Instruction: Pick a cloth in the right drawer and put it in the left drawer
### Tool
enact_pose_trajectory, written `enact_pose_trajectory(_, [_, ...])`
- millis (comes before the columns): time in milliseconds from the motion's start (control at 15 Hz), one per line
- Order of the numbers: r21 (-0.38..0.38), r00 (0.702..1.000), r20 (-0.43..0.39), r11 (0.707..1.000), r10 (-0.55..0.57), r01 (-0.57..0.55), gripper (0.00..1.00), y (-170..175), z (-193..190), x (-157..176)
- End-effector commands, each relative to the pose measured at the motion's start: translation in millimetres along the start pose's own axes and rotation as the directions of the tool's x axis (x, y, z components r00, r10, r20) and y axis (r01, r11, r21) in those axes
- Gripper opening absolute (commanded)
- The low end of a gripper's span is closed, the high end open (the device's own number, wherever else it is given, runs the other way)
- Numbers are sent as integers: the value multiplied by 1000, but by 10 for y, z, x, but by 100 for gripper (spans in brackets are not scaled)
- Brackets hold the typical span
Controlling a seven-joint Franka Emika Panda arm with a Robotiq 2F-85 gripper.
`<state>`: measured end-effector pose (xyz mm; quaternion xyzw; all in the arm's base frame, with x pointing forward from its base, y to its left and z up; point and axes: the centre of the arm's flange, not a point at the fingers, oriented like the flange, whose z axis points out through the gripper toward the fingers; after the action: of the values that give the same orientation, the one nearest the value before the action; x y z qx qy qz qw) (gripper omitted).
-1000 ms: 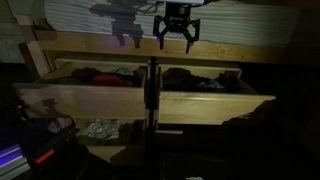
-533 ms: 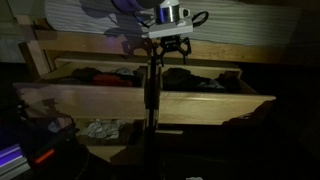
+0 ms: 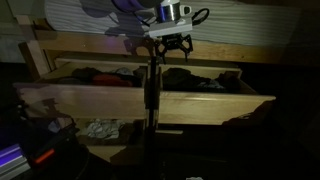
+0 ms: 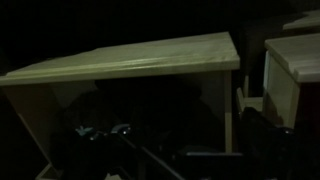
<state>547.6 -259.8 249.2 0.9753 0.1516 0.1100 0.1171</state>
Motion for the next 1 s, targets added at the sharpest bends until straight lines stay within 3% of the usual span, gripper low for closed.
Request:
enact_pose_trajectory(0, [-132,989,-141,989,50,-69,100,239,298,181])
enact_pose_trajectory(133, [-210,975,-213,971,64,-110,100,348,407,290])
enact_pose_trajectory(267, [-249,969,-229,957,91,-149,100,453,584,370])
enact_pose_trajectory(333, [-223,973,-202,963,109,-154,100,489,691,361])
enact_pose_trajectory(400, [-206,973,-212,969,92,-136,100,346,438,223])
enact_pose_trajectory(733, [-217,972,-208,964,106,-152,100,416,667,279])
enact_pose_trajectory(933, [-119,969,-242,993,-42,14,100,534,850,532])
